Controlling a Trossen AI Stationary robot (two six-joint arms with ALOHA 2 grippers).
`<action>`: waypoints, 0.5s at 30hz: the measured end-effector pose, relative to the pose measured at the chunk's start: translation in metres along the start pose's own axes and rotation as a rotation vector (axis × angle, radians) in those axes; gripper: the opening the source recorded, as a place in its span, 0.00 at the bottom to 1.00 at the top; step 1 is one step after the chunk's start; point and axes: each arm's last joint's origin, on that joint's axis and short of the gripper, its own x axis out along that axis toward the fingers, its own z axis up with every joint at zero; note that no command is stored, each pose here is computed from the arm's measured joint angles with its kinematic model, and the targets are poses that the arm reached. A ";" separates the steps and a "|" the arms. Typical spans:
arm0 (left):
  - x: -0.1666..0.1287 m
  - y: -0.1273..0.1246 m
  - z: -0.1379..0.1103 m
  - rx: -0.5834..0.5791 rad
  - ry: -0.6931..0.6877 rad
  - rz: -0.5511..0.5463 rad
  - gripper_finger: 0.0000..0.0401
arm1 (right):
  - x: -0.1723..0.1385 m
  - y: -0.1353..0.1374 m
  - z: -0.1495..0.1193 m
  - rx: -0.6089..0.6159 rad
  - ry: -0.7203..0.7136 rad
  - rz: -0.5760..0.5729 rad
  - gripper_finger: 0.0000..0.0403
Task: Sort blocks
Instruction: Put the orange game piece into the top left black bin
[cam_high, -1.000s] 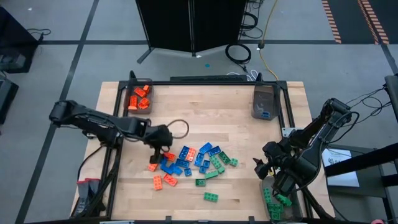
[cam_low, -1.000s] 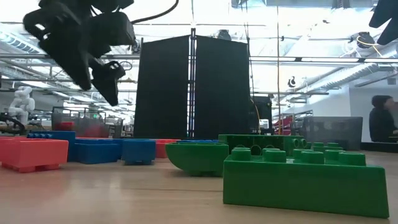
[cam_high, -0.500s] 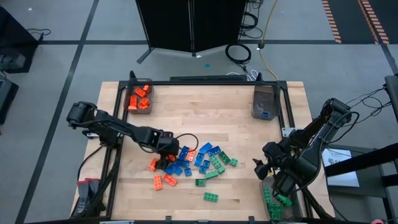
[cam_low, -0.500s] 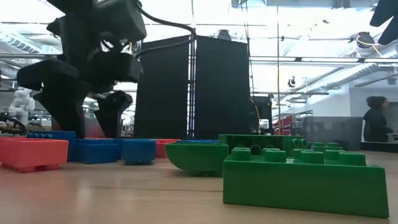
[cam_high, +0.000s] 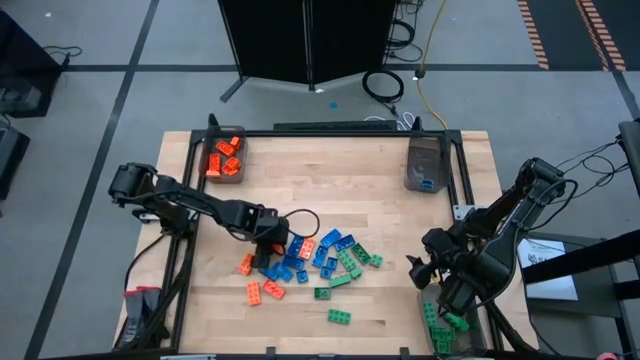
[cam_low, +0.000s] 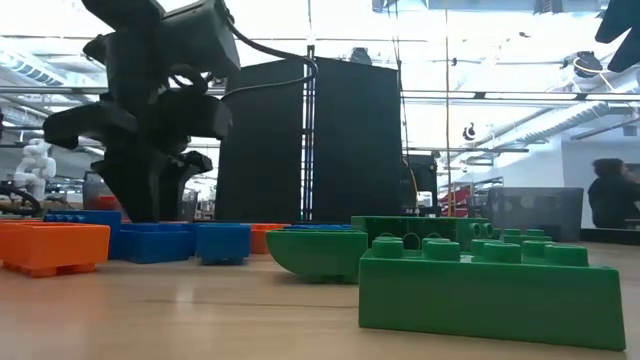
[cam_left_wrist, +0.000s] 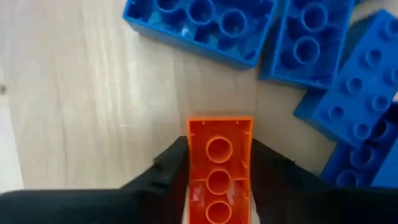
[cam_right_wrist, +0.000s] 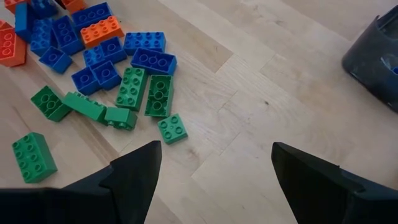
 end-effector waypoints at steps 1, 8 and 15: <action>0.000 0.001 0.000 -0.032 -0.001 0.005 0.30 | 0.000 0.000 0.000 -0.002 0.000 -0.001 0.74; -0.014 0.015 0.015 -0.173 -0.055 0.096 0.30 | 0.000 0.000 0.000 -0.022 0.000 -0.003 0.74; -0.059 0.042 0.046 -0.221 -0.078 0.384 0.30 | 0.000 -0.001 0.000 -0.023 -0.001 -0.005 0.74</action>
